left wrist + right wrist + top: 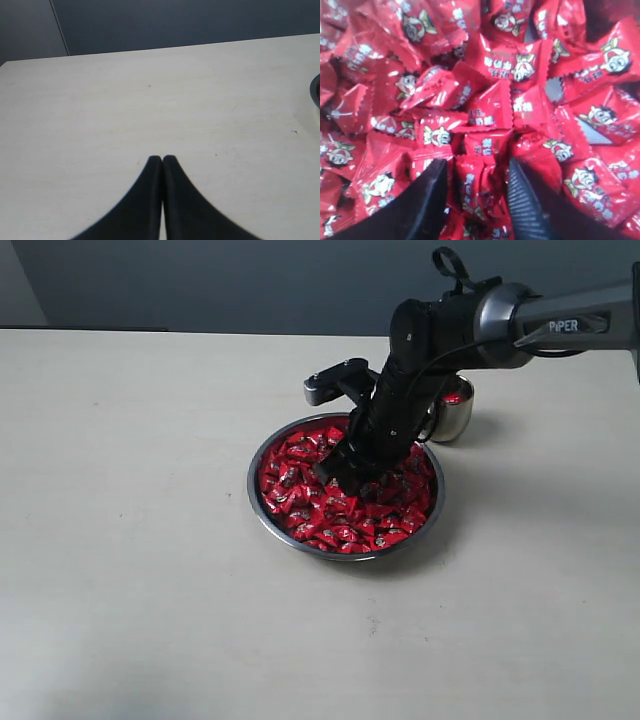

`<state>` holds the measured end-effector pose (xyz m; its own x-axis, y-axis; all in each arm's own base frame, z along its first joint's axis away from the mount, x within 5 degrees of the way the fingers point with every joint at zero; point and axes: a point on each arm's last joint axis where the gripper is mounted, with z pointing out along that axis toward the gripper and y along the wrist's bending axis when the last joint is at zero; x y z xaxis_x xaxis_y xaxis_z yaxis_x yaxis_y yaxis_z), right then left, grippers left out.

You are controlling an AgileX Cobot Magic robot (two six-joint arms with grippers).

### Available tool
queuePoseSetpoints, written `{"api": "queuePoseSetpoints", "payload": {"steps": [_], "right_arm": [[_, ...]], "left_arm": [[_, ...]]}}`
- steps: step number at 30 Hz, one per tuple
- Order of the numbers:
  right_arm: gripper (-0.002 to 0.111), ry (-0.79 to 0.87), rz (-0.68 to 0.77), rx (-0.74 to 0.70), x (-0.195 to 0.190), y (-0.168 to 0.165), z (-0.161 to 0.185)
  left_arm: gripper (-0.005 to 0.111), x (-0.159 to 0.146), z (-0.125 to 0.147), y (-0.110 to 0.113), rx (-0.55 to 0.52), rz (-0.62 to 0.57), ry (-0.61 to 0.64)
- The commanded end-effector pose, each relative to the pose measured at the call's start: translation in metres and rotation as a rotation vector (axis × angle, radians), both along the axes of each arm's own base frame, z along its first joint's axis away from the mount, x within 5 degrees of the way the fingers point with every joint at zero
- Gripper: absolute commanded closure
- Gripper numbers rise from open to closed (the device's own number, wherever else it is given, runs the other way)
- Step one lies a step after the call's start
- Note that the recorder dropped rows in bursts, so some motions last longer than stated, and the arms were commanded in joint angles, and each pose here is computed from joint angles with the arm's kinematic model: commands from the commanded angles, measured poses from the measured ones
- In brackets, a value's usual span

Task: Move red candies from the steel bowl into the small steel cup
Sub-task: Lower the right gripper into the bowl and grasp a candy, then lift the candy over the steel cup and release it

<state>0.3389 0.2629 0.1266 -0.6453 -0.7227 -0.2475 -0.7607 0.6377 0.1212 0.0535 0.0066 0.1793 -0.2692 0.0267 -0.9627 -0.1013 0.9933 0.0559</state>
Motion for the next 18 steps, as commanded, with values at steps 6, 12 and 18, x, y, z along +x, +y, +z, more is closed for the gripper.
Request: {"api": "queuePoseSetpoints", "payload": {"steps": [6, 12, 18], "right_arm": [[0.069, 0.008, -0.003, -0.014, 0.0011, 0.0001, -0.0068], [0.07, -0.009, -0.008, -0.043, 0.0027, -0.0025, -0.0073], [0.102, -0.012, -0.002, -0.051, 0.0029, -0.0032, -0.0074]], "left_arm": [[0.106, -0.0002, 0.0038, 0.0, 0.002, 0.0, -0.021], [0.106, -0.0002, 0.0038, 0.0, 0.002, 0.0, -0.021], [0.106, -0.0002, 0.0038, 0.0, 0.002, 0.0, -0.021]]}}
